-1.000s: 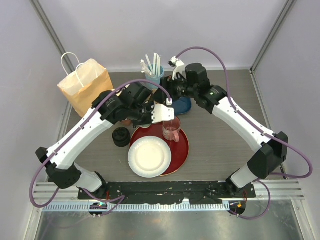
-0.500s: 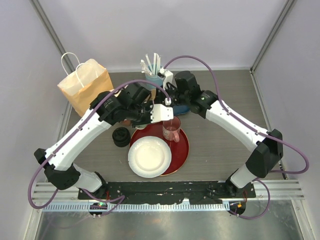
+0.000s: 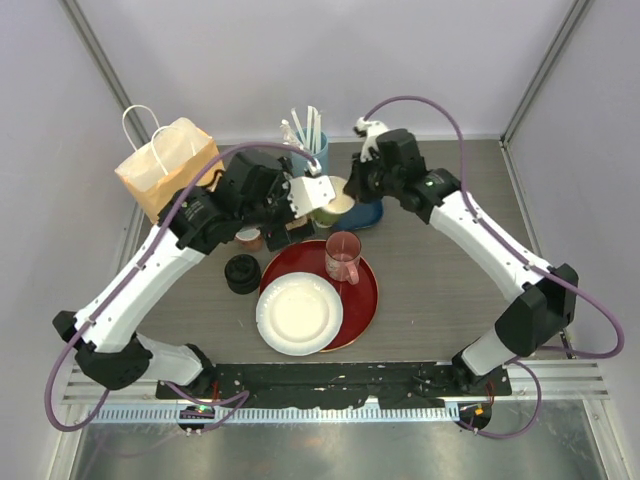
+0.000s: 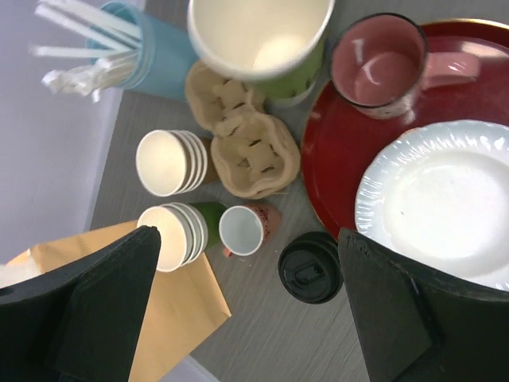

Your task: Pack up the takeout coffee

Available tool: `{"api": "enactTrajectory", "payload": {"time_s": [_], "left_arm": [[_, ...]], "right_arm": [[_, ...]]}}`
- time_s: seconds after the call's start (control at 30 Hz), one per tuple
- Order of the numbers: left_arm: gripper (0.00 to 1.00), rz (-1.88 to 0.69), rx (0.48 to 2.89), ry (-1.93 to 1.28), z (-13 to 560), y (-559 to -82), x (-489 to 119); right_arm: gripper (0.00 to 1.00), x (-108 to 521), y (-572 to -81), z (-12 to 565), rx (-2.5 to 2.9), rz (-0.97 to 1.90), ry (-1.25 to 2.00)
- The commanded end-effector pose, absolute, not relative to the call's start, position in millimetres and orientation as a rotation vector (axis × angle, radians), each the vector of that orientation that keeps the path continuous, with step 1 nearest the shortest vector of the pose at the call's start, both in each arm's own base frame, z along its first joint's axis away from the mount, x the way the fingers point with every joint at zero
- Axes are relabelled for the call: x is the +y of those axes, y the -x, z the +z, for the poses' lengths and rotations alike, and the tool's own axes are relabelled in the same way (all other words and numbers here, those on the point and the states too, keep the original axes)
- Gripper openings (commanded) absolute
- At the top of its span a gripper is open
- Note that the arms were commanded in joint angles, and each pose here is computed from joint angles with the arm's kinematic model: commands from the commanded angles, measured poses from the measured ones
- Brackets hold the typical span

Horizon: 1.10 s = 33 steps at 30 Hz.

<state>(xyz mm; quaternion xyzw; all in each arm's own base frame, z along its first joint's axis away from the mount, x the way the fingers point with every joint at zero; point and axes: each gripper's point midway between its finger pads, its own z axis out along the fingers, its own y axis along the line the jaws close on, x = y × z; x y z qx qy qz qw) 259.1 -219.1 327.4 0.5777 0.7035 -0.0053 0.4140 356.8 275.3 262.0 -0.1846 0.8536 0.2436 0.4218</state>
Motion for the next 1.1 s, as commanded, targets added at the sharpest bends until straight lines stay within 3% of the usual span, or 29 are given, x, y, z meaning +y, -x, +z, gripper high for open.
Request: {"api": "enactTrajectory", "payload": {"time_s": [0.0, 0.23, 0.67, 1.07], "left_arm": [[0.98, -0.018, 1.803, -1.110, 360.5, -290.2, -194.1], [1.00, -0.069, 1.918, -0.856, 338.9, -329.9, -157.1], [1.00, -0.123, 2.039, -0.823, 291.4, -342.0, -142.4], [1.00, -0.110, 2.047, -0.816, 286.8, -346.9, -136.2]], "right_arm": [[0.01, 185.4, -385.7, 313.2, 2.015, 0.405, 0.231], [0.01, 72.5, -397.1, 236.6, 2.182, 0.131, -0.052], [0.01, 44.4, -385.1, 139.7, 2.355, 0.064, -0.159], [0.01, 40.4, -381.5, 117.9, 2.380, 0.057, -0.188]]}}
